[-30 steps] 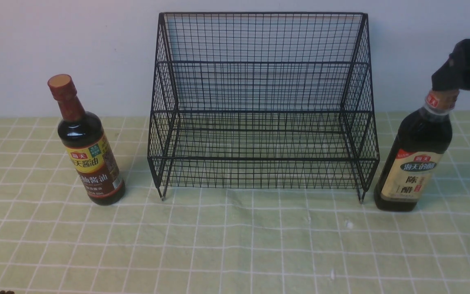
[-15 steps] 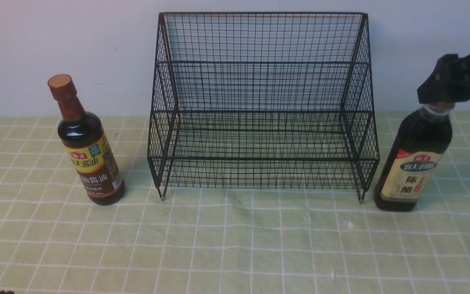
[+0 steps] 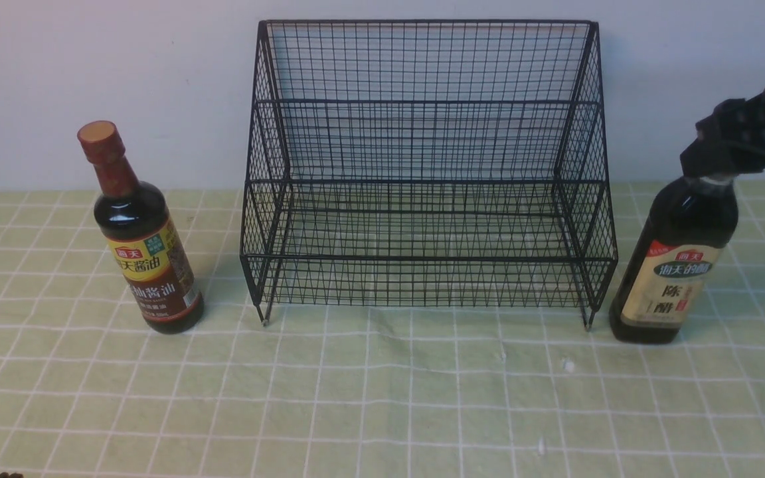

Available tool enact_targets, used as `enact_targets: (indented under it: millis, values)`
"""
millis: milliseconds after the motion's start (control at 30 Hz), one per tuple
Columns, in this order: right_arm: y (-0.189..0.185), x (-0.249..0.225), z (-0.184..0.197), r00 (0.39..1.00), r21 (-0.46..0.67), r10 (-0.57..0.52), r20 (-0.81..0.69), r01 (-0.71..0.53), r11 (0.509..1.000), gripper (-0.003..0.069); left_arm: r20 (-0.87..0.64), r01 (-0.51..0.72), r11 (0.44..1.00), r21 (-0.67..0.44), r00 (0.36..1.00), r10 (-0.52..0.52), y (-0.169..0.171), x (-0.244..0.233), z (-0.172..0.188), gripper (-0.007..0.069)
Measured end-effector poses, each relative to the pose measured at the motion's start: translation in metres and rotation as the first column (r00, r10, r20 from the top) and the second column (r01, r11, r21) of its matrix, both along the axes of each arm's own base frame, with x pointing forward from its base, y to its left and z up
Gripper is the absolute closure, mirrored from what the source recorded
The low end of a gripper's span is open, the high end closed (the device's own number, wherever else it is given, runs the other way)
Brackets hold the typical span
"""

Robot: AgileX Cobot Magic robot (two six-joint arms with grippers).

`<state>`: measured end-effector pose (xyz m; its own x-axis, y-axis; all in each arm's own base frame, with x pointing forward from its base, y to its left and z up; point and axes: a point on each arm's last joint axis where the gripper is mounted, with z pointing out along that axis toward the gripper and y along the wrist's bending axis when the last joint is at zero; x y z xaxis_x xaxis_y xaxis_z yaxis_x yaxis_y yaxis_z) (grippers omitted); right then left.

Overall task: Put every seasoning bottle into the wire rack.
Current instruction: Use the right arm to grab the condiment bottle closest to it, then use the right arm to put the condiment bottle back on the shelf

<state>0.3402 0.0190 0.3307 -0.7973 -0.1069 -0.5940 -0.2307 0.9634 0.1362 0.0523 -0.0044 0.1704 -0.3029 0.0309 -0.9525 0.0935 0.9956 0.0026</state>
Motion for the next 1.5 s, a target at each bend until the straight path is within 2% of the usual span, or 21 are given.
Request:
enact_targets:
  millis: [167,267,433,567,700,967,1133,1267,1500]
  values:
    - [0.000,-0.006,0.009,0.998,-0.022,0.037,-0.042,-0.038,0.999,0.0326,0.000,0.000,1.000,0.000,1.000,0.000,0.000,0.000,0.000,0.0631]
    - [0.001,-0.014,0.031,0.997,-0.035,0.062,-0.039,-0.063,0.997,0.0326,0.000,0.000,1.000,0.000,1.000,0.000,0.000,0.000,0.000,0.0631]
    - [0.002,-0.037,0.091,0.992,-0.037,0.066,0.106,-0.062,0.997,0.0326,0.000,0.000,1.000,0.000,1.000,0.000,0.000,0.000,0.000,0.0631]
    - [0.004,-0.050,0.122,0.976,-0.019,0.070,0.204,-0.068,0.998,0.0326,0.000,0.000,1.000,0.000,1.000,0.000,0.000,0.000,0.000,0.0631]
    - [0.010,-0.056,0.140,0.961,0.044,0.080,0.265,-0.095,0.994,0.0326,0.000,0.000,1.000,0.000,1.000,0.000,0.000,0.000,0.000,0.0631]
    - [0.021,-0.053,0.147,0.942,0.176,0.105,0.319,-0.167,0.970,0.0326,0.000,0.000,1.000,0.000,1.000,0.000,0.000,0.000,0.000,0.0631]
    - [0.037,-0.047,0.144,0.929,0.171,0.157,0.334,-0.224,0.959,0.0326,0.000,0.000,1.000,0.000,1.000,0.000,0.000,0.000,0.000,0.0631]
    - [0.063,-0.039,0.137,0.915,0.157,0.216,0.339,-0.282,0.946,0.0326,0.000,0.000,1.000,0.000,1.000,0.000,0.000,0.000,0.000,0.0631]
    - [0.074,-0.019,0.124,0.924,0.170,0.174,0.339,-0.243,0.955,0.0326,0.000,0.000,1.000,0.000,1.000,0.000,0.000,0.000,0.000,0.0631]
